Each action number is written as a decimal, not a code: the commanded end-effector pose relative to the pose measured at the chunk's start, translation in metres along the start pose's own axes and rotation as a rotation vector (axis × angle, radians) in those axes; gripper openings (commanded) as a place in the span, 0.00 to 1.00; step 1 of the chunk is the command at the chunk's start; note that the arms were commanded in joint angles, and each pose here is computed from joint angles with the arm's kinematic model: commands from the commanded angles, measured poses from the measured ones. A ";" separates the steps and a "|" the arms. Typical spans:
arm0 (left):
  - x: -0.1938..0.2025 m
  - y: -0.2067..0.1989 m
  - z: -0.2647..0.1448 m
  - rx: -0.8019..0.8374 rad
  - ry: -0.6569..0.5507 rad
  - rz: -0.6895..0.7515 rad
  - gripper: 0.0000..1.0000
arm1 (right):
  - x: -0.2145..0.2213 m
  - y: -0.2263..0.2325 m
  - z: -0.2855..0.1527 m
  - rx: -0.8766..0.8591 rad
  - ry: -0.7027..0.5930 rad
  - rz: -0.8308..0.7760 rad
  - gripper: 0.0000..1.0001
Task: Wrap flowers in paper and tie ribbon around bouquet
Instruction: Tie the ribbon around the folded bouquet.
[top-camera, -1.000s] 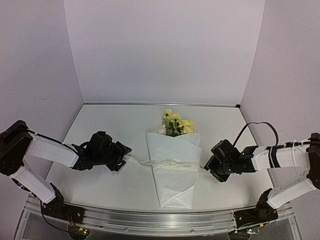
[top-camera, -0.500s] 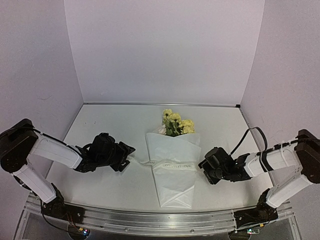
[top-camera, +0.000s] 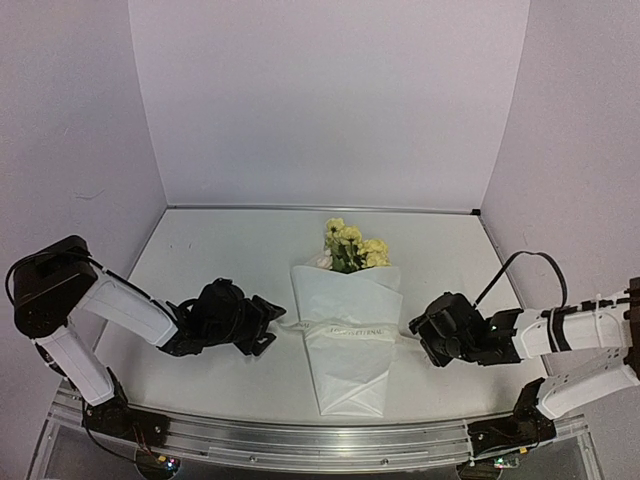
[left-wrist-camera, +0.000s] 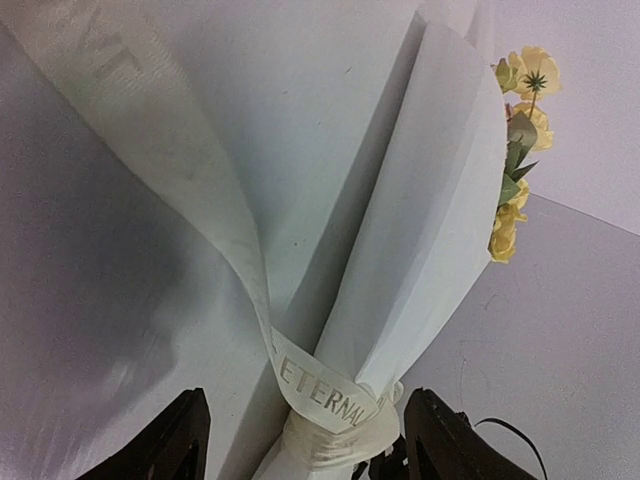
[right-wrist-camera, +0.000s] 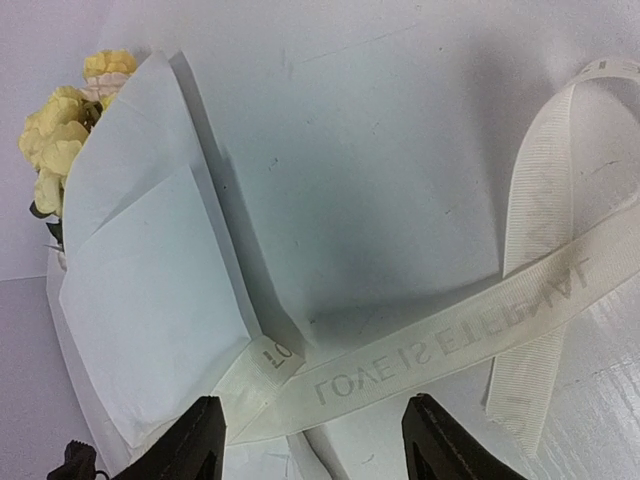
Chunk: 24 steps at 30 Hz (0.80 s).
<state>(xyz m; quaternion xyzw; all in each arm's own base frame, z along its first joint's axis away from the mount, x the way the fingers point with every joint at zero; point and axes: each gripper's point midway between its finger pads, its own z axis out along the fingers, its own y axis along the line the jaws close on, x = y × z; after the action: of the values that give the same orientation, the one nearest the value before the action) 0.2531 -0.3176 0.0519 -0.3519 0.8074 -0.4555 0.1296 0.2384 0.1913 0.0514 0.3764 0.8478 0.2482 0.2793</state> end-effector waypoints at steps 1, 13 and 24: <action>0.020 -0.025 0.013 0.096 0.052 -0.061 0.68 | -0.007 -0.018 -0.004 0.043 -0.035 -0.036 0.62; 0.009 -0.019 0.032 0.130 0.007 -0.055 0.21 | 0.010 -0.010 0.007 -0.013 0.011 0.067 0.62; 0.009 -0.020 0.033 0.118 0.018 0.045 0.00 | 0.028 0.005 0.030 -0.108 -0.009 0.220 0.64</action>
<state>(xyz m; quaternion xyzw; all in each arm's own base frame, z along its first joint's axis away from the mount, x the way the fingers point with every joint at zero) 0.2644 -0.3408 0.0326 -0.3438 0.7962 -0.4785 0.1376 0.2328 0.2133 0.0249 0.4159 0.8266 0.2800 0.2554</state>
